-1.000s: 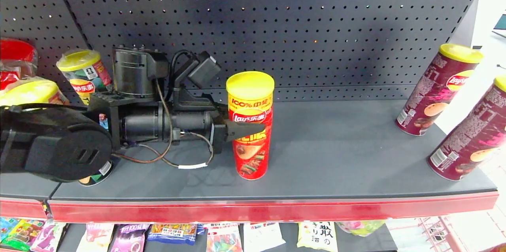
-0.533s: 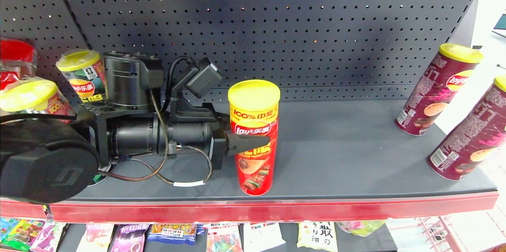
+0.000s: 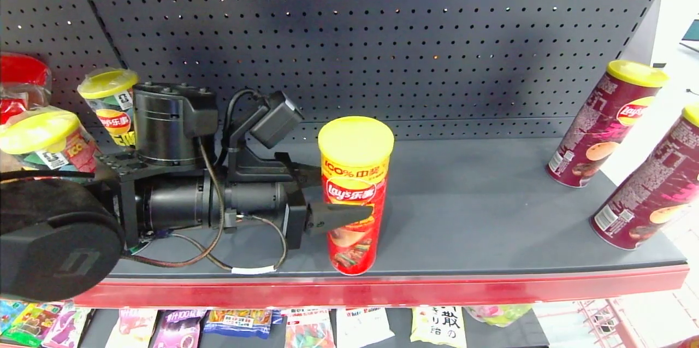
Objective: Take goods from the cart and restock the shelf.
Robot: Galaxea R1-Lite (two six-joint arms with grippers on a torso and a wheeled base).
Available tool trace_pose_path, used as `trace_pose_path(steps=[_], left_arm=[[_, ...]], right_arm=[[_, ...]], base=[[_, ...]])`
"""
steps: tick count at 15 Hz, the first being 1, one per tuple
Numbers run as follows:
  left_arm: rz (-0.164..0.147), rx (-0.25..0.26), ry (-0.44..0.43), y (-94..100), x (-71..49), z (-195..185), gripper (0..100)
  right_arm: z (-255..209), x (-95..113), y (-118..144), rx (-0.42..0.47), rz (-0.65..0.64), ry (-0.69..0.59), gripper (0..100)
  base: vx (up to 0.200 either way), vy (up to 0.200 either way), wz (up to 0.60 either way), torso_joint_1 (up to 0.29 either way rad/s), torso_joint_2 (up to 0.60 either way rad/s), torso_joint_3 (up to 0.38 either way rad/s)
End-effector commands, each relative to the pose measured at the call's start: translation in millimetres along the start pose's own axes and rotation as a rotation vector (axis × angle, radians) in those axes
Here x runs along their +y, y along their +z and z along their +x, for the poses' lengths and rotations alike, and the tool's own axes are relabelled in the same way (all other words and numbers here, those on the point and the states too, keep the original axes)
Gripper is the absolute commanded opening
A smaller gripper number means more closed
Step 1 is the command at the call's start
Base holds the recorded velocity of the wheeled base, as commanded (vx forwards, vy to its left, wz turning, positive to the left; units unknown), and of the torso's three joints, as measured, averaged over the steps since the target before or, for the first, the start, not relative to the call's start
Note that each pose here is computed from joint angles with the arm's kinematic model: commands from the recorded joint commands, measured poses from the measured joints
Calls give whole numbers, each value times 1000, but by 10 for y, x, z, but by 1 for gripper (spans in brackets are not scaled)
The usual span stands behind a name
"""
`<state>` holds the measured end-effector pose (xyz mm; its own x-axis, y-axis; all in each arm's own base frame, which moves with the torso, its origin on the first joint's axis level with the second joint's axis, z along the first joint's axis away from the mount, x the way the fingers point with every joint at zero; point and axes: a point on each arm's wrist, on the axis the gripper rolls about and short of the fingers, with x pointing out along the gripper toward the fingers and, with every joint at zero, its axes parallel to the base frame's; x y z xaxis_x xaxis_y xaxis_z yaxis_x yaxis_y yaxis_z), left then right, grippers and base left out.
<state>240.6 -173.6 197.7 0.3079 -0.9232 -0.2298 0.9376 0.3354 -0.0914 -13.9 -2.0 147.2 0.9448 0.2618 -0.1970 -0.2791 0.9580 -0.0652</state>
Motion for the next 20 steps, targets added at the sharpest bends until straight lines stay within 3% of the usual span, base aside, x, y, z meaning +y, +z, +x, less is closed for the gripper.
trace_pose_path(steps=[1, 5, 8, 10, 11, 15, 20], left_arm=[[9, -11, 11, 28, -7, -19, 100], [9, -14, 68, 26, -65, -133, 100], [-4, -15, 148, -76, -206, -473, 100], [-9, -20, 169, -154, -325, -676, 100], [-31, -27, 189, -252, -468, -864, 100], [-76, -34, 351, -580, -825, -1278, 100], [-95, 1, 411, -692, -1041, -1527, 100]], right_arm=[[-2, 0, -2, -1, 0, 1, 0], [25, -6, 91, 9, -1, 11, 0], [181, -31, 467, 46, 1, 66, 0], [314, -42, 635, 80, 1, 105, 0], [476, -52, 792, 92, -6, 149, 0], [1229, 19, 1142, 76, -36, 286, 0], [2101, 239, 1665, 56, -59, 376, 0]], base=[[0, 0, 0, 0, 0, 0], [0, 0, 0, 0, 0, 0], [0, 0, 0, 0, 0, 0], [0, 0, 0, 0, 0, 0], [0, 0, 0, 0, 0, 0], [0, 0, 0, 0, 0, 0], [0, 0, 0, 0, 0, 0]])
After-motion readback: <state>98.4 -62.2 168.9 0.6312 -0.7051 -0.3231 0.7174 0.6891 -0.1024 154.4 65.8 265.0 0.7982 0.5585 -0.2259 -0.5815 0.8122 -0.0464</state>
